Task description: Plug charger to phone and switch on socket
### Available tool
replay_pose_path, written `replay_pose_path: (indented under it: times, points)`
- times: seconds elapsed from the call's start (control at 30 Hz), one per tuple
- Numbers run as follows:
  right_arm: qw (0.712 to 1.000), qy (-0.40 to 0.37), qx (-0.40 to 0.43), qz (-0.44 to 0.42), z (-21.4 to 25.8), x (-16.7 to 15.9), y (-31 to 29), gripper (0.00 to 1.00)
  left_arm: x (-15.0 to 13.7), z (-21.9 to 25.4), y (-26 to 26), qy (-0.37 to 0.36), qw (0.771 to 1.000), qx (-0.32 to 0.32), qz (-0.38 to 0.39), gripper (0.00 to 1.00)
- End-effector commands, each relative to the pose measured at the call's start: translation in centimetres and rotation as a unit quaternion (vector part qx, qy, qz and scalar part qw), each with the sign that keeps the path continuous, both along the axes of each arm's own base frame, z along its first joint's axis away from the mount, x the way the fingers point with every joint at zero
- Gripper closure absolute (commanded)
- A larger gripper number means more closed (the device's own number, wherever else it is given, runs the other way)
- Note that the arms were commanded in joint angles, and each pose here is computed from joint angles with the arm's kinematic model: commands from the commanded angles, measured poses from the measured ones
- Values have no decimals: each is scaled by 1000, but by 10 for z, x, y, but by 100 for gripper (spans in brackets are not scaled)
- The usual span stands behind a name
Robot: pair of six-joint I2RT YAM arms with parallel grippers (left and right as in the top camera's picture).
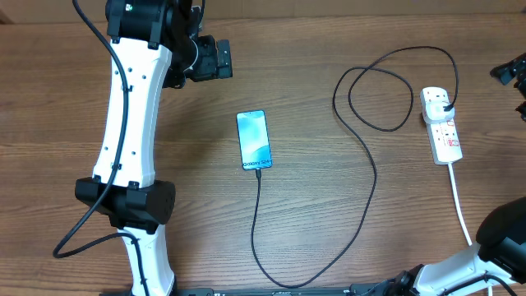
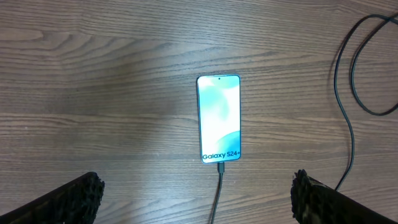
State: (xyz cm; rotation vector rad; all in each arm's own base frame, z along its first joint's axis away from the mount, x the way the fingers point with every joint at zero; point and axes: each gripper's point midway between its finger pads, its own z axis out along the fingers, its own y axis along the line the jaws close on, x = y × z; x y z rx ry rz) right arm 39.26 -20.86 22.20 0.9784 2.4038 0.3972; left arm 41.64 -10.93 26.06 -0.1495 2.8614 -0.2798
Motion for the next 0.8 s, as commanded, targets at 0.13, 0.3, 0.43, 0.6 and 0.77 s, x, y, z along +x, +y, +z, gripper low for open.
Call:
replay_pose_path:
  times: [0.13,0.3,0.43,0.6,0.77]
  points:
    - [1000,-4,-11,2,-2,4,-4,0,-4,16,-3,-23,1000,-5,-15,0]
    - [1000,-12,-13,3,-14,9,-7,0,-4,16,-3,-23,1000,-5,-15,0]
    - [999,-31,6,17,-31,17,-1,0,-4,16,-3,-23,1000,-5,-15,0]
    - [999,-40,9,25,-50,23,3,0,-4,16,-3,-23,1000,-4,-15,0]
    - [998,-46,5,33,-61,28,8,0,-4,16,-3,-23,1000,-5,-15,0]
